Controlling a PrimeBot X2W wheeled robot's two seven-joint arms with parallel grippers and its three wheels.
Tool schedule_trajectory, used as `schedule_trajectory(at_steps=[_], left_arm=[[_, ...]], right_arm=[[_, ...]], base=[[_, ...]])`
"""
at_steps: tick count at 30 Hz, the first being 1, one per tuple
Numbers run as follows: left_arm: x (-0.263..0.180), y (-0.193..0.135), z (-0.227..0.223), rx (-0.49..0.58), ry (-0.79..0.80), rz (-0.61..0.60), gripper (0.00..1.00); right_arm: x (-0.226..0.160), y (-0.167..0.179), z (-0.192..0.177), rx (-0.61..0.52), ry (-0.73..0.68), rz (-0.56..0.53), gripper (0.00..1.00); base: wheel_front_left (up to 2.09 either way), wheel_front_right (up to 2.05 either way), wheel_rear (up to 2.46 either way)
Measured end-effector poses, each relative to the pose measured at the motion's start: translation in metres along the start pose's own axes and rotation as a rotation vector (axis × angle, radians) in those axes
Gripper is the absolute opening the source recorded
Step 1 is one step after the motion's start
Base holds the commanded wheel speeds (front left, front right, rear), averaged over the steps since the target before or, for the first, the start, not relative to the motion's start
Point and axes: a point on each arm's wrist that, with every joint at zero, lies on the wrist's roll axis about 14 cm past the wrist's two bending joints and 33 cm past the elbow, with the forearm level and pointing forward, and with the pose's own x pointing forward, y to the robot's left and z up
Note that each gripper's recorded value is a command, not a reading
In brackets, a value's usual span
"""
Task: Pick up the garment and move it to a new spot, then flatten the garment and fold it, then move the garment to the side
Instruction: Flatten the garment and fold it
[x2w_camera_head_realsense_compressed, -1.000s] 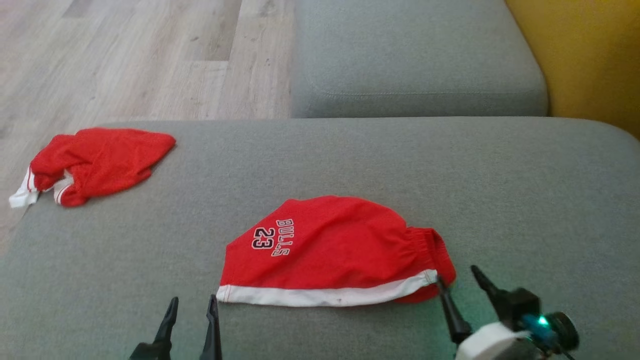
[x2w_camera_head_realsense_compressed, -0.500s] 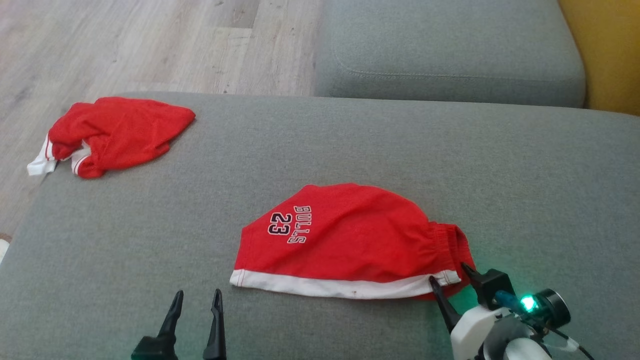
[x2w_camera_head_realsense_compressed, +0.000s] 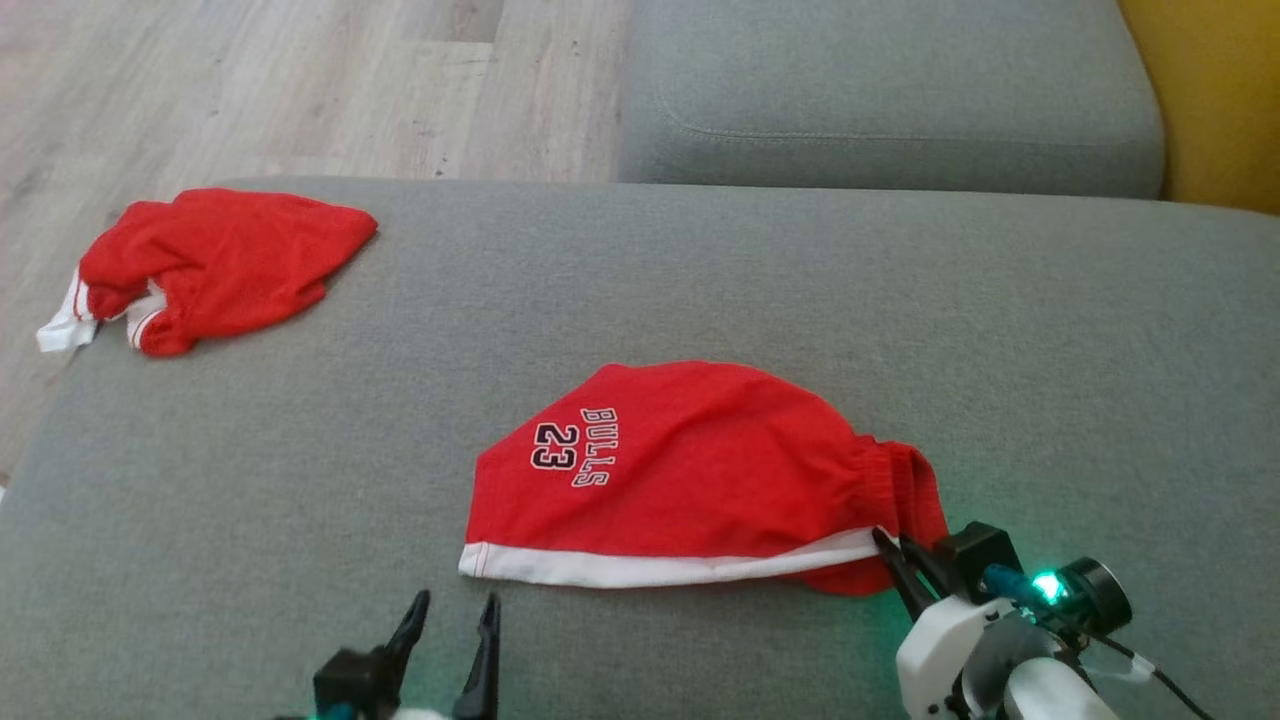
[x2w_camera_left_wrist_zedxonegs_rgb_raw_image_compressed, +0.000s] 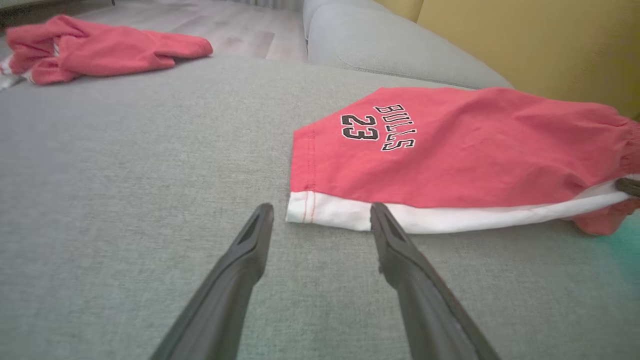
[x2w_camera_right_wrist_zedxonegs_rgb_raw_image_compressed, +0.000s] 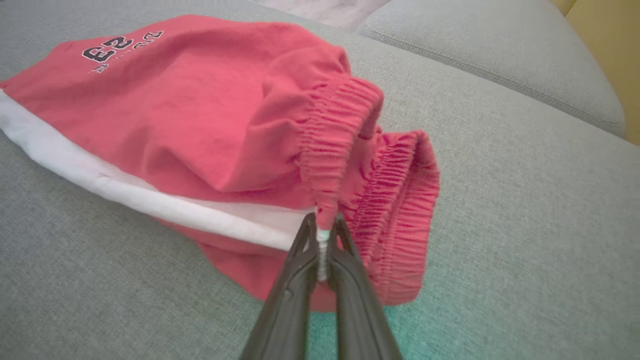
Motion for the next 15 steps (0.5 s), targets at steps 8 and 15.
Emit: schedule_trajectory(at_steps=[8, 15], left_arm=[[0.023, -0.009, -0.007, -0.067, 0.066, -0.031, 1.00], [0.040, -0.005, -0.026, -0.046, 0.164, -0.010, 1.00]], right_arm=[[0.000, -0.005, 0.002, 0.006, -0.010, -0.010, 0.00], [0.001, -0.006, 0.001, 0.014, -0.008, -0.009, 0.00]], base=[[0.00, 0.00, 0.00], [0.00, 0.00, 0.00]])
